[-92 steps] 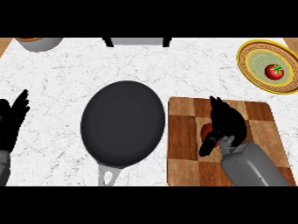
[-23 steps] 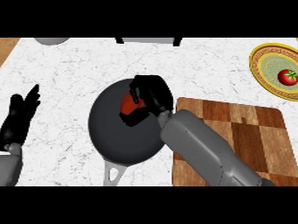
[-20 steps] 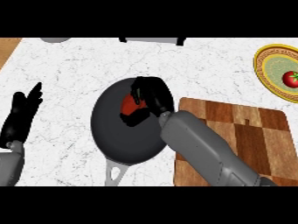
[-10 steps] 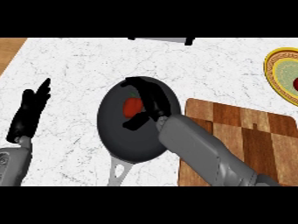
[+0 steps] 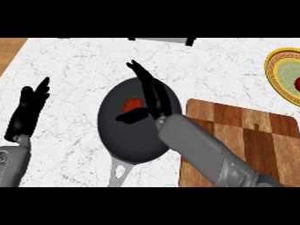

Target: Pick the bell pepper from the cutting board and place it in the pan

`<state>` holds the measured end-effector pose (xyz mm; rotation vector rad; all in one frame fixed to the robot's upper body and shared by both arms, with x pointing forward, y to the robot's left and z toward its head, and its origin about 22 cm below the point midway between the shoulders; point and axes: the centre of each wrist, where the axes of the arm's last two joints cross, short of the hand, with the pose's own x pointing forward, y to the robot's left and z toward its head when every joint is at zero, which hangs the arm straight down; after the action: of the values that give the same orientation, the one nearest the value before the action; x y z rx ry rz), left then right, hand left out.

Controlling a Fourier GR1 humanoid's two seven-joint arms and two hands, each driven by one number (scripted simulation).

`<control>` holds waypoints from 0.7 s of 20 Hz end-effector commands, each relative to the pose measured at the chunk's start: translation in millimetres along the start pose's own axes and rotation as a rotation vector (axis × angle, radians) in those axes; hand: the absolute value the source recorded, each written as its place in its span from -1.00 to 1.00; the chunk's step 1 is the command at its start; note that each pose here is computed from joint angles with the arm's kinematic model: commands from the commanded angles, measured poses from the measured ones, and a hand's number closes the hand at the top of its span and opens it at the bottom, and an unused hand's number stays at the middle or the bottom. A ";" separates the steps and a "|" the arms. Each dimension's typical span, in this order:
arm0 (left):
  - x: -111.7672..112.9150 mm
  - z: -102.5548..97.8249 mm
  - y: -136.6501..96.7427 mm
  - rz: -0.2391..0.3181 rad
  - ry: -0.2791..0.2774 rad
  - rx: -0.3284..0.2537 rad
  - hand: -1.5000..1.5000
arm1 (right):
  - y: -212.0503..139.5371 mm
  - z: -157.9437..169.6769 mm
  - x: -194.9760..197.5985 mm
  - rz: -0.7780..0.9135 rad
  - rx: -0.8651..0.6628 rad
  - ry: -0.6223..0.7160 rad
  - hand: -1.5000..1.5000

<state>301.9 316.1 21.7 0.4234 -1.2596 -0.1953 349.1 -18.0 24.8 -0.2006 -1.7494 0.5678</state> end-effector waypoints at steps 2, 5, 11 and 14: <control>-15.7 11.3 4.6 -0.008 0.011 0.006 0.00 | -6.5 -9.6 2.2 -0.077 -0.106 0.011 -1.00; -14.2 8.3 10.3 0.020 0.046 0.044 0.00 | -12.3 -17.2 2.5 -0.107 -0.133 0.048 -1.00; -21.1 8.0 45.8 0.029 0.071 0.102 0.00 | -74.5 -23.3 -34.5 -0.169 -0.206 0.048 -1.00; -40.5 19.7 26.5 0.026 0.073 0.116 0.00 | -98.5 -11.1 -42.7 -0.172 -0.209 0.020 -1.00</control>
<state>278.4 351.0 11.8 0.4867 -1.2118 -0.1088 384.7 -85.0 30.9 -0.2093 -1.7575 0.2775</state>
